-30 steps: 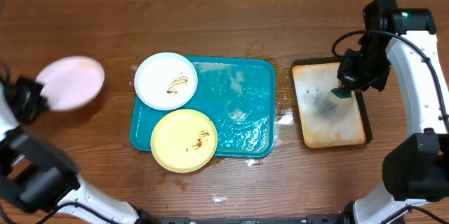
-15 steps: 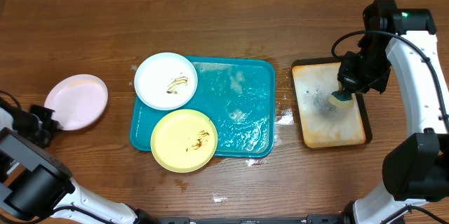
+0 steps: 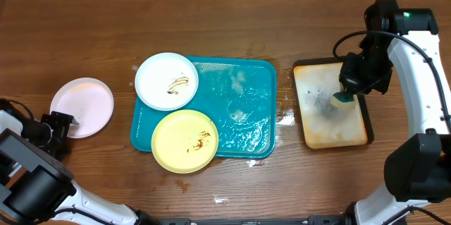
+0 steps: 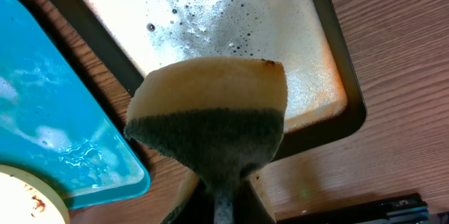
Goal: Clean dirty plates on tray and stack at the side
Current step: 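Carry the pink plate left and set it on the table, then move the left gripper to the rim of the white plate on the tray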
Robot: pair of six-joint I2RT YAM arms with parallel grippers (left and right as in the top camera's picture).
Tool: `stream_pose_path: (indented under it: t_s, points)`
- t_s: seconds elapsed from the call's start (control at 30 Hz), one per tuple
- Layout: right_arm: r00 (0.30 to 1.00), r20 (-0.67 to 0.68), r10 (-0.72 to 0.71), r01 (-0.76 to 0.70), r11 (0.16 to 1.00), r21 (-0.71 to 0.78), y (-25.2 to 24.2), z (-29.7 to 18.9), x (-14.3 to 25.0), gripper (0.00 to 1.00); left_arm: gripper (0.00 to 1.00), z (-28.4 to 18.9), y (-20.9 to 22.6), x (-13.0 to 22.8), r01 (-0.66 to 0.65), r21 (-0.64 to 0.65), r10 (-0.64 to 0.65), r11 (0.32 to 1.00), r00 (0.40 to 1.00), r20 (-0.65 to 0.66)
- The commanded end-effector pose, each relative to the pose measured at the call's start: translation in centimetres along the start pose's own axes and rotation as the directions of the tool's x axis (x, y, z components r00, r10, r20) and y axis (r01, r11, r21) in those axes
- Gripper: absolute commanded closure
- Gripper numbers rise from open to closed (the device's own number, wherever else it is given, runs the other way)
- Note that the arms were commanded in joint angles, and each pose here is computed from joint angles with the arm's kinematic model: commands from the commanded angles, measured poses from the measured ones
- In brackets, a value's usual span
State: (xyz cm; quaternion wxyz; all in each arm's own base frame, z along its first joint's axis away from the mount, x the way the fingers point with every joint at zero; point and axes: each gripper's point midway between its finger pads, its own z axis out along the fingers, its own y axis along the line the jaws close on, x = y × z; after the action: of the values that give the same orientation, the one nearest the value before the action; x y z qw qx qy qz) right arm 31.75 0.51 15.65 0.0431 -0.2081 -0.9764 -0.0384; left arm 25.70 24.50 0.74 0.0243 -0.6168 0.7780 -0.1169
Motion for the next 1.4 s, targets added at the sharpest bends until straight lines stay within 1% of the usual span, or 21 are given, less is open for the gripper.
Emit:
stream_pose_path:
  t_s: [0.0,0.1,0.2,0.27,0.33,0.37,0.43,0.5,0.53,0.6,0.63,0.7,0.73,0.77,0.83,0.9,0.97,1.07,1.13,1.27,1.37]
  points:
    - [1.000,0.023,-0.008,0.008,1.000,-0.011,0.2,-0.6,-0.3,0.96,0.16,-2.7,-1.5,-0.4,-0.026,0.033,0.023,0.999,0.997,0.070]
    - [1.000,0.024,-0.008,0.008,1.000,-0.011,0.2,-0.6,-0.3,0.96,0.18,-5.6,-3.0,-0.5,-0.062,0.064,0.052,0.996,0.989,0.139]
    - [1.000,0.027,-0.008,0.009,1.000,-0.012,0.2,-0.6,-0.4,0.96,0.25,-9.7,-5.0,0.1,-0.126,0.091,0.102,0.988,0.967,0.232]
    - [1.000,0.029,-0.009,0.009,1.000,-0.013,0.2,-0.6,-0.5,0.96,0.32,-12.7,-7.0,1.5,-0.250,0.094,0.213,0.964,0.931,0.296]
    - [0.999,0.034,-0.010,0.010,1.000,-0.016,0.3,-0.6,-0.6,0.96,0.34,-14.6,-9.2,3.4,-0.403,0.083,0.354,0.911,0.871,0.342]
    - [0.999,0.038,-0.010,0.011,1.000,-0.017,0.3,-0.6,-0.7,0.96,0.33,-15.1,-10.5,4.7,-0.485,0.082,0.428,0.871,0.830,0.356]
    - [0.998,0.049,-0.026,0.027,0.999,-0.024,0.5,-0.7,-0.9,0.96,0.26,-15.4,-13.5,8.2,-0.673,0.077,0.606,0.736,0.705,0.368]
    - [0.998,0.053,-0.035,0.037,0.998,-0.043,0.9,-0.7,-1.1,0.96,0.18,-14.5,-15.8,12.0,-0.823,0.049,0.764,0.566,0.546,0.345]
    - [0.998,0.053,-0.038,0.040,0.998,-0.050,1.0,-0.7,-1.1,0.96,0.13,-13.7,-16.4,13.4,-0.857,0.027,0.808,0.514,0.495,0.319]
    - [0.998,0.052,-0.040,0.043,0.998,-0.054,1.1,-0.7,-1.1,0.96,0.07,-11.5,-17.2,15.7,-0.896,-0.036,0.871,0.443,0.421,0.253]
    - [0.997,0.051,-0.049,0.052,0.997,-0.057,1.1,-0.7,-1.0,0.96,0.12,-10.3,-17.4,16.4,-0.907,-0.063,0.892,0.417,0.395,0.218]
    - [0.997,0.046,-0.061,0.063,0.996,-0.061,1.2,-0.7,-0.9,0.96,0.30,-7.6,-17.8,17.8,-0.923,-0.087,0.922,0.374,0.360,0.142]
    - [0.997,0.042,-0.060,0.063,0.996,-0.059,1.1,-0.7,-0.8,0.96,0.43,-6.2,-17.9,18.3,-0.928,-0.087,0.929,0.363,0.354,0.105]
    - [0.997,0.039,-0.060,0.062,0.996,-0.058,1.1,-0.7,-0.7,0.96,0.45,-4.7,-17.7,18.3,-0.917,-0.102,0.923,0.385,0.379,0.071]
    - [0.998,0.032,-0.059,0.061,0.997,-0.056,1.0,-0.7,-0.6,0.96,0.35,-2.5,-17.5,17.9,-0.896,-0.115,0.903,0.429,0.429,0.027]
    - [0.998,0.025,-0.059,0.060,0.997,-0.054,1.0,-0.7,-0.4,0.96,0.34,-1.1,-17.3,17.5,-0.892,-0.122,0.899,0.435,0.438,0.002]
    - [0.998,0.019,-0.060,0.061,0.997,-0.051,0.9,-0.7,-0.3,0.96,0.34,-0.4,-17.4,16.9,-0.892,-0.134,0.900,0.432,0.435,0.001]
    - [0.998,0.016,-0.061,0.062,0.997,-0.051,0.9,-0.7,-0.2,0.96,0.27,-0.4,-18.0,15.9,-0.900,-0.137,0.910,0.414,0.414,0.036]
    - [0.998,0.016,-0.061,0.062,0.997,-0.051,0.9,-0.7,-0.2,0.96,0.23,-0.5,-18.3,15.4,-0.899,-0.137,0.909,0.417,0.414,0.053]
    - [0.998,0.017,-0.061,0.062,0.997,-0.051,0.9,-0.7,-0.2,0.96,0.20,-0.1,-18.4,14.7,-0.895,-0.138,0.906,0.424,0.420,0.060]
    - [0.998,0.018,-0.061,0.062,0.997,-0.051,0.9,-0.7,-0.2,0.96,0.20,0.9,-18.3,14.5,-0.897,-0.137,0.907,0.420,0.419,0.043]
